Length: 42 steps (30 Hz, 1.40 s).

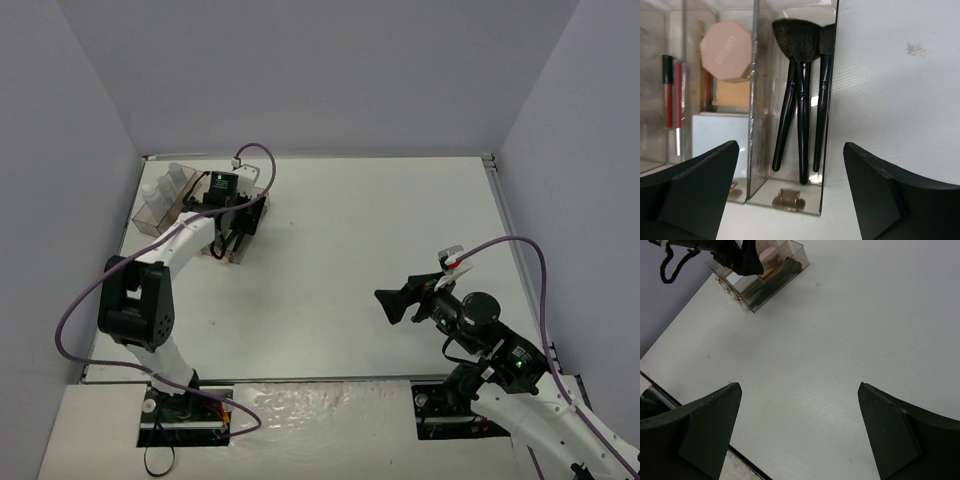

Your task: Organize the makeup

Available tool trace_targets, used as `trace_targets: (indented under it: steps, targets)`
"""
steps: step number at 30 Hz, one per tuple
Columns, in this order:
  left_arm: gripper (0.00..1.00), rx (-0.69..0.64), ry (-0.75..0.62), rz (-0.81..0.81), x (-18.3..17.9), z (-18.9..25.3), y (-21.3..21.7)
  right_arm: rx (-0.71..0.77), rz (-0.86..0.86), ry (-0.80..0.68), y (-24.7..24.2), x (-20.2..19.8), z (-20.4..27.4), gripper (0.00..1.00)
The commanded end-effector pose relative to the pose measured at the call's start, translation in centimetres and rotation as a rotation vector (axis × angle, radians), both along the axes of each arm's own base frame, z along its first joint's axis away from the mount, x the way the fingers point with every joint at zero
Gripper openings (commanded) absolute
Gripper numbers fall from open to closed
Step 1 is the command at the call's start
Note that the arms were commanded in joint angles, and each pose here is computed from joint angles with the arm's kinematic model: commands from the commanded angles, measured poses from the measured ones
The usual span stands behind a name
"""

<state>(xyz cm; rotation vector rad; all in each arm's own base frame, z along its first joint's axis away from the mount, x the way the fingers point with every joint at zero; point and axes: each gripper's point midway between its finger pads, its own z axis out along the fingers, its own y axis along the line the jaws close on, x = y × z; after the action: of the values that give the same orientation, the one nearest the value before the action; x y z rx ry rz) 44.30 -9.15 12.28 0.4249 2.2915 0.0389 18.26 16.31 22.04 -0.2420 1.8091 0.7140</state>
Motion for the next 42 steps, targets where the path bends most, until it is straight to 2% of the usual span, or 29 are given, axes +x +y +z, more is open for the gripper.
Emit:
trace_targets:
  steps: [1, 3, 6, 14, 20, 29, 36, 42]
  targets:
    - [0.9, -0.076, -0.244, 0.1, -2.3, 12.2, 1.9, 0.04, -0.026, -0.091, -0.3, 0.7, 3.8, 1.0]
    - [0.93, -0.104, -0.282, 0.149, -4.7, 15.0, 2.9, 0.031, -0.044, -0.111, -0.7, 0.9, 4.7, 1.0]
    - [0.96, -0.134, -0.389, 0.223, -11.0, 20.1, 5.4, 0.004, -0.117, -0.129, -2.0, 1.5, 5.9, 1.0]
    - [0.97, -0.162, -0.554, 0.379, -23.8, 20.9, 10.8, -0.084, -0.269, -0.201, -5.6, 2.2, 8.9, 1.0]
    - [0.97, -0.238, -0.646, 0.423, -28.6, 20.0, 12.2, -0.117, -0.405, -0.268, -9.1, 2.2, 11.2, 1.0]
    - [0.97, -0.353, -0.696, 0.432, -29.5, 17.8, 11.7, -0.161, -0.473, -0.272, -11.3, 1.6, 10.4, 1.0]
    - [0.97, -0.382, -0.686, 0.465, -29.6, 15.4, 11.8, -0.163, -0.489, -0.262, -11.5, 1.6, 9.9, 1.0]
    - [0.97, -0.376, -0.713, 0.488, -29.9, 15.4, 12.4, -0.195, -0.487, -0.242, -11.1, 2.1, 9.3, 1.0]
